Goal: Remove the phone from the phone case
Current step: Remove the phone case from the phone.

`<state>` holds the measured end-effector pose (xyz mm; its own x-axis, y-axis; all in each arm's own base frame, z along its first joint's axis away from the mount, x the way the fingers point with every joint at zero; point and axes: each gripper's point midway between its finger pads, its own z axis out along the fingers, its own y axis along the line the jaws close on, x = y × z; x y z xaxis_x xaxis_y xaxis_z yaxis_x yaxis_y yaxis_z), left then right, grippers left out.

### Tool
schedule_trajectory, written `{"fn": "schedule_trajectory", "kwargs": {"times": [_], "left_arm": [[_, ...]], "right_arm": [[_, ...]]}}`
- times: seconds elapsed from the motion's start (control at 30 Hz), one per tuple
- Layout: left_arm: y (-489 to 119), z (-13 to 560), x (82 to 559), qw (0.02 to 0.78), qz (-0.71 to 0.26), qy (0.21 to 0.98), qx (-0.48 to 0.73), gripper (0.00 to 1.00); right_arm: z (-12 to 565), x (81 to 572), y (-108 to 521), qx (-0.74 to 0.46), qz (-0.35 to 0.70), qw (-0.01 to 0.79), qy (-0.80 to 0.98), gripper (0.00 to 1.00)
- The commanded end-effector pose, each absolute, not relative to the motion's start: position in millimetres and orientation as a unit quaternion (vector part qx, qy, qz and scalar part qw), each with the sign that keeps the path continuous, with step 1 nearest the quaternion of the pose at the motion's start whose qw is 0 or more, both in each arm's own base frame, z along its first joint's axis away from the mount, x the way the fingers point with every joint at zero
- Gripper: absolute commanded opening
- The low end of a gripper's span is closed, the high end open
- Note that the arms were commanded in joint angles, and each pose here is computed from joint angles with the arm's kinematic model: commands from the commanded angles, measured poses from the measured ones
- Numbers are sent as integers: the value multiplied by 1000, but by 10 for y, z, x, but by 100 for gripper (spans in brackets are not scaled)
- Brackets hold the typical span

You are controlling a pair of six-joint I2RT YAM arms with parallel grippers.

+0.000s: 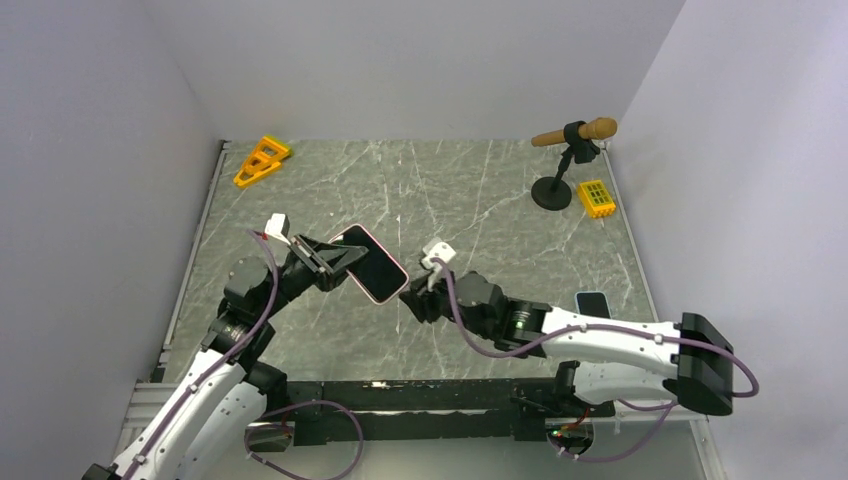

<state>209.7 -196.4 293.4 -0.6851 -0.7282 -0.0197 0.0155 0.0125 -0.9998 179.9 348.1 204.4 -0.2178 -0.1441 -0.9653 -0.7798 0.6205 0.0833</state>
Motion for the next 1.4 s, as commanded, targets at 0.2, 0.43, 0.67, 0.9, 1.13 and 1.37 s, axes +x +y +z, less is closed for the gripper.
{"fn": "schedule_trajectory", "kwargs": {"times": [0.2, 0.43, 0.67, 0.9, 1.13, 1.37], "left_arm": [[-2191, 3290, 1948, 386, -640, 662, -42, 0], [-2364, 3393, 1860, 367, -653, 661, 56, 0], [-2450, 3413, 1800, 319, -694, 642, 66, 0], [-2450, 3455, 1729, 297, -733, 610, 58, 0], [-2442, 3453, 1718, 296, -731, 613, 55, 0], [-2407, 3453, 1752, 293, -736, 610, 33, 0]], "right_arm": [[1352, 1518, 2763, -123, 350, 294, 881, 78], [1914, 1109, 3010, -176, 510, 225, 812, 86], [2647, 935, 3148, -203, 629, 240, 711, 85], [2793, 948, 3228, -210, 658, 237, 683, 61], [2955, 986, 3197, -217, 688, 252, 645, 48], [2910, 1090, 3191, -212, 691, 248, 645, 35]]}}
